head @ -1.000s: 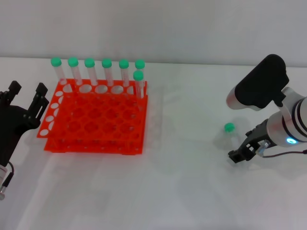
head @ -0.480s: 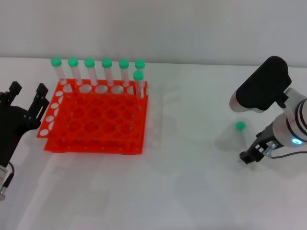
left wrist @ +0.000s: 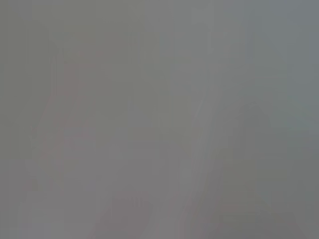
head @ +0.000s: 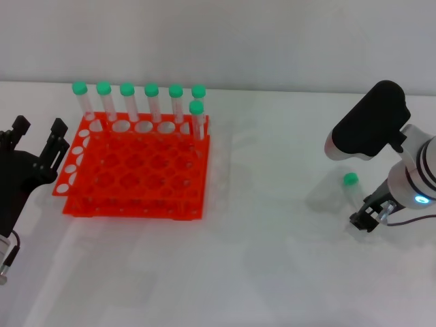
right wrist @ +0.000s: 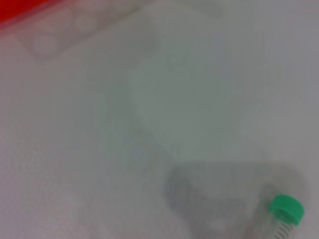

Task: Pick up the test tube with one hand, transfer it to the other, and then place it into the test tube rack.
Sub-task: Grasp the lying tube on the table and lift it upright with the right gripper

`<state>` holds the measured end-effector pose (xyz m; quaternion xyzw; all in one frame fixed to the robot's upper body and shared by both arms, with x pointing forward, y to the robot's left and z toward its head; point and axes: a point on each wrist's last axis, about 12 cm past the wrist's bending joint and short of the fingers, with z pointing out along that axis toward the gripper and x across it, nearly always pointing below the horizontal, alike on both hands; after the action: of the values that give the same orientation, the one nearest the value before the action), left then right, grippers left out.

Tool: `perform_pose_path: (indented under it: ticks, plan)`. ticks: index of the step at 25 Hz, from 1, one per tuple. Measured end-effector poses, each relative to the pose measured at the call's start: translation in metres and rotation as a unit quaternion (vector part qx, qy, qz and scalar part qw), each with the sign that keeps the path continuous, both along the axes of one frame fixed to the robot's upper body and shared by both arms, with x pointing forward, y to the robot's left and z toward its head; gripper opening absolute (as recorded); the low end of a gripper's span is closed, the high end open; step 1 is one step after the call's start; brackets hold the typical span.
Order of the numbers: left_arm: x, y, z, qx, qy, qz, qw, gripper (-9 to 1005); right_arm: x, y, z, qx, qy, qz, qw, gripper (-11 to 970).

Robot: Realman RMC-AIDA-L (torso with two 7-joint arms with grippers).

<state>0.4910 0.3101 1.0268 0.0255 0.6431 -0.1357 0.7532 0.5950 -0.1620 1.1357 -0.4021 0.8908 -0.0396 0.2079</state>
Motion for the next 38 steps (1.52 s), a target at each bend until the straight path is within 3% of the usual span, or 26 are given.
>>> perform_pose_path:
  ticks: [4,23,38]
  plan:
    - [0.0,0.0,0.0,0.0,0.0,0.0,1.0,682,0.002,-0.001,0.0,-0.005,0.008,-0.006,1.0,362]
    - [0.0,0.0,0.0,0.0,0.001,-0.001,1.0,680,0.009,0.0,0.0,-0.054,0.035,-0.012,0.998,242]
    - [-0.002,0.0,-0.001,-0.002,0.003,0.0,1.0,680,0.014,0.0,0.004,-0.046,0.026,-0.016,0.998,204]
